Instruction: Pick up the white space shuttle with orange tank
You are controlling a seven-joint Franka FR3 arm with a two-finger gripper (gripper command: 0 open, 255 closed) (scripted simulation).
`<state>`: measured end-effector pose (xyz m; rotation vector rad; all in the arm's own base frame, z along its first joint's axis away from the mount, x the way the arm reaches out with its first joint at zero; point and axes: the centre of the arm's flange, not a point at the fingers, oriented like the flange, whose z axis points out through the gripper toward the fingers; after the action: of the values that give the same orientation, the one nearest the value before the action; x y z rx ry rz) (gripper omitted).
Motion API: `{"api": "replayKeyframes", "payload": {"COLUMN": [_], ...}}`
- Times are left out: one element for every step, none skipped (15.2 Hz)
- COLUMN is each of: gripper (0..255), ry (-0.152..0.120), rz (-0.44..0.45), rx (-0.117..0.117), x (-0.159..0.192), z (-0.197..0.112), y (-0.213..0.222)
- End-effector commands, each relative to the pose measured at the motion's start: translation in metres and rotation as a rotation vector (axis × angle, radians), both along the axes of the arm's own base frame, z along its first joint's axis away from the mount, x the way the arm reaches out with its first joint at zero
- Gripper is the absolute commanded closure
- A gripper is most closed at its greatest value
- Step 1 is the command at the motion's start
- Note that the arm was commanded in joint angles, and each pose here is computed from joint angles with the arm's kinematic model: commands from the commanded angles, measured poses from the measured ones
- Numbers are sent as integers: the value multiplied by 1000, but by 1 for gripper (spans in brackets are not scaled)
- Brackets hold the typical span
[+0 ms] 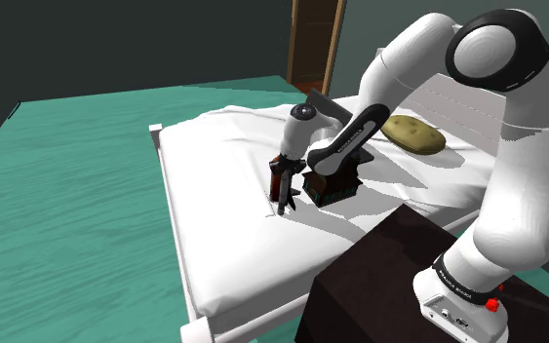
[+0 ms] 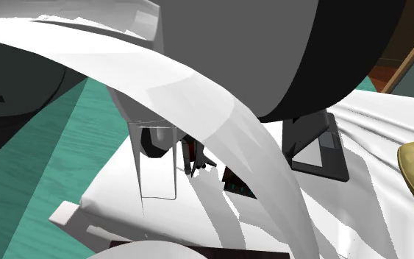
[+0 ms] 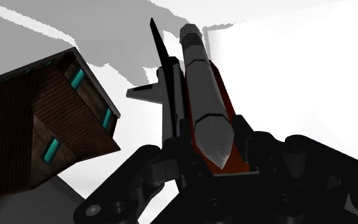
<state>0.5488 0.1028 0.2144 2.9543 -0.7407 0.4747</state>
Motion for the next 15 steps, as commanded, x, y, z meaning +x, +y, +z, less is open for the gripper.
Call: {"api": "replayKeyframes", "payload": {"gripper": [255,255,255,255,255,255,255,255,255,255,255,255,255,255,255], "ry": [1,1,1,1,1,1,1,1,1,1,1,1,1,1,1], "rz": [0,0,0,0,0,0,0,0,0,0,0,0,0,0,0], "rx": [0,0,0,0,0,0,0,0,0,0,0,0,0,0,0], "x": [0,0,0,0,0,0,0,0,0,0,0,0,0,0,0], "z": [4,10,15,20,26,31,36,41,47,52,57,63,68,73,78], "y": [0,0,0,0,0,0,0,0,0,0,0,0,0,0,0]}}
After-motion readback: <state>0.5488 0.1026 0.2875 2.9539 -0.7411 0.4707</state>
